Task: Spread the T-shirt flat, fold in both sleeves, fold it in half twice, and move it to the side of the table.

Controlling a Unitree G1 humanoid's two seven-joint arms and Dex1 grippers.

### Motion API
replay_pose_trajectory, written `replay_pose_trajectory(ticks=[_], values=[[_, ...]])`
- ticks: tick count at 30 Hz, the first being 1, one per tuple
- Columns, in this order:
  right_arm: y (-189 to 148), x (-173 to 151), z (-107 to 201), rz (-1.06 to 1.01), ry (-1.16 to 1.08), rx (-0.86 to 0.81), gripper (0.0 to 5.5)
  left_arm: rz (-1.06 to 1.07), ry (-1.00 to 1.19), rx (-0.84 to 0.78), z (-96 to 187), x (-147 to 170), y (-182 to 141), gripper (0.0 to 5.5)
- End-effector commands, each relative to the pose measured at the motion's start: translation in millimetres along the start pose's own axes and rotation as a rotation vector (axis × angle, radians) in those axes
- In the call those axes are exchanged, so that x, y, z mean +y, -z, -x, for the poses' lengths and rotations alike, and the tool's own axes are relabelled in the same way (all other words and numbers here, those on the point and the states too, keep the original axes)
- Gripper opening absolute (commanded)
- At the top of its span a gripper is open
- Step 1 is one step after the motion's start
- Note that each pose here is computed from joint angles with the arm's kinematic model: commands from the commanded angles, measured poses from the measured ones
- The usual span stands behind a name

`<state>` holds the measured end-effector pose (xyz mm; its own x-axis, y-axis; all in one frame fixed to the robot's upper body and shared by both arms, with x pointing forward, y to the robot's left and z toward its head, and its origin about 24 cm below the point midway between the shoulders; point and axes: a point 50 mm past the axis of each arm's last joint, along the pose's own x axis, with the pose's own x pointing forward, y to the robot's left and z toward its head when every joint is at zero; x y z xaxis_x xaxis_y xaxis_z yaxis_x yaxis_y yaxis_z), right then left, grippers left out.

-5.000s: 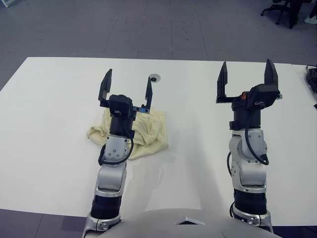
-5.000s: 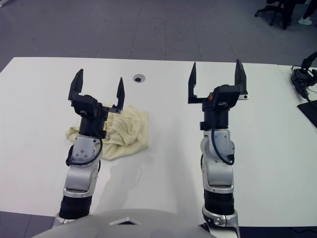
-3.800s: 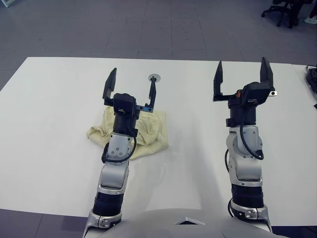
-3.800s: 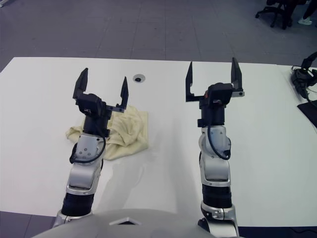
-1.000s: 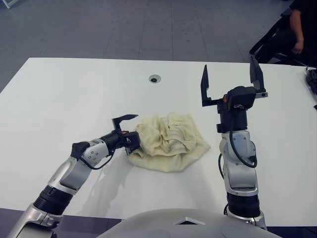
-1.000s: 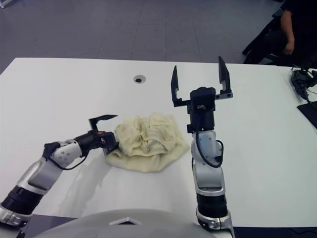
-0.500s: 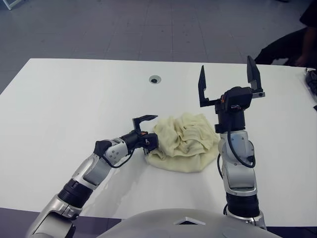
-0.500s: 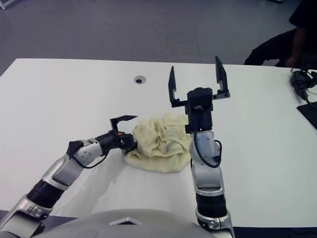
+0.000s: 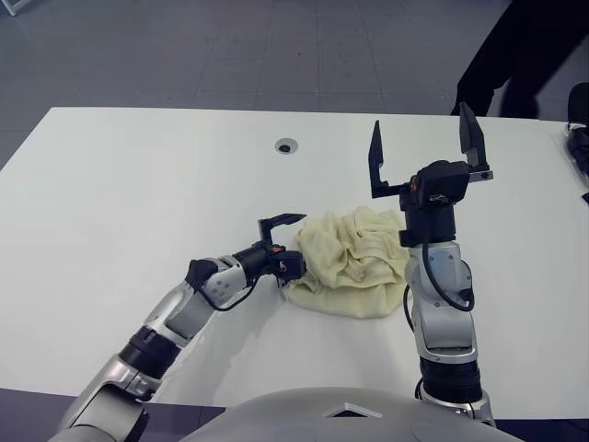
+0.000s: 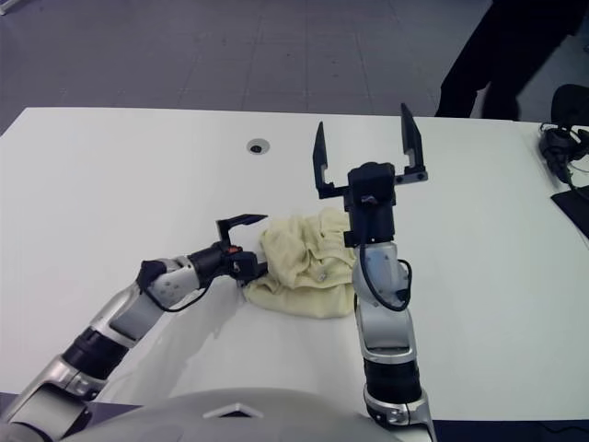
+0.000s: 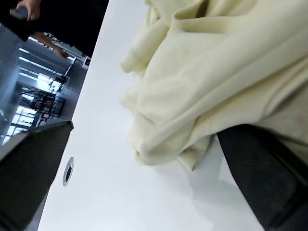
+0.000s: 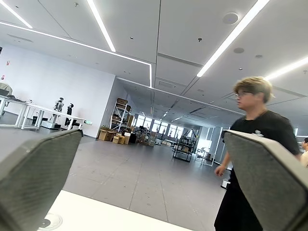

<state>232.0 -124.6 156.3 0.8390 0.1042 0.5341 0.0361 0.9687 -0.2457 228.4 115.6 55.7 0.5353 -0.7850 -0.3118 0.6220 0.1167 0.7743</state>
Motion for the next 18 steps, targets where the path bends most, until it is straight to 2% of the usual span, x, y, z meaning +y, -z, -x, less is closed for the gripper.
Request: replay_pose_trajectory(ticks=[1, 6, 11, 14, 18], values=[[-1, 2, -2, 0.003, -0.006, -0.006, 5.36, -0.057, -0.062, 0.045, 22, 27, 10, 5.40], [1, 0, -2, 0.011, -0.002, -0.002, 5.36, -0.060, -0.191, 0.032, 37, 57, 12, 5.40], [3, 0, -3, 0.017, -0.003, 0.000, 5.36, -0.046, -0.314, -0.061, 37, 70, -5, 5.40], [4, 1, -4, 0.013, -0.002, 0.000, 5.36, 0.076, -0.267, -0.164, 35, 59, -19, 5.40], [4, 1, -5, 0.009, -0.004, -0.003, 5.36, 0.141, -0.070, -0.257, 32, 26, -37, 5.40]])
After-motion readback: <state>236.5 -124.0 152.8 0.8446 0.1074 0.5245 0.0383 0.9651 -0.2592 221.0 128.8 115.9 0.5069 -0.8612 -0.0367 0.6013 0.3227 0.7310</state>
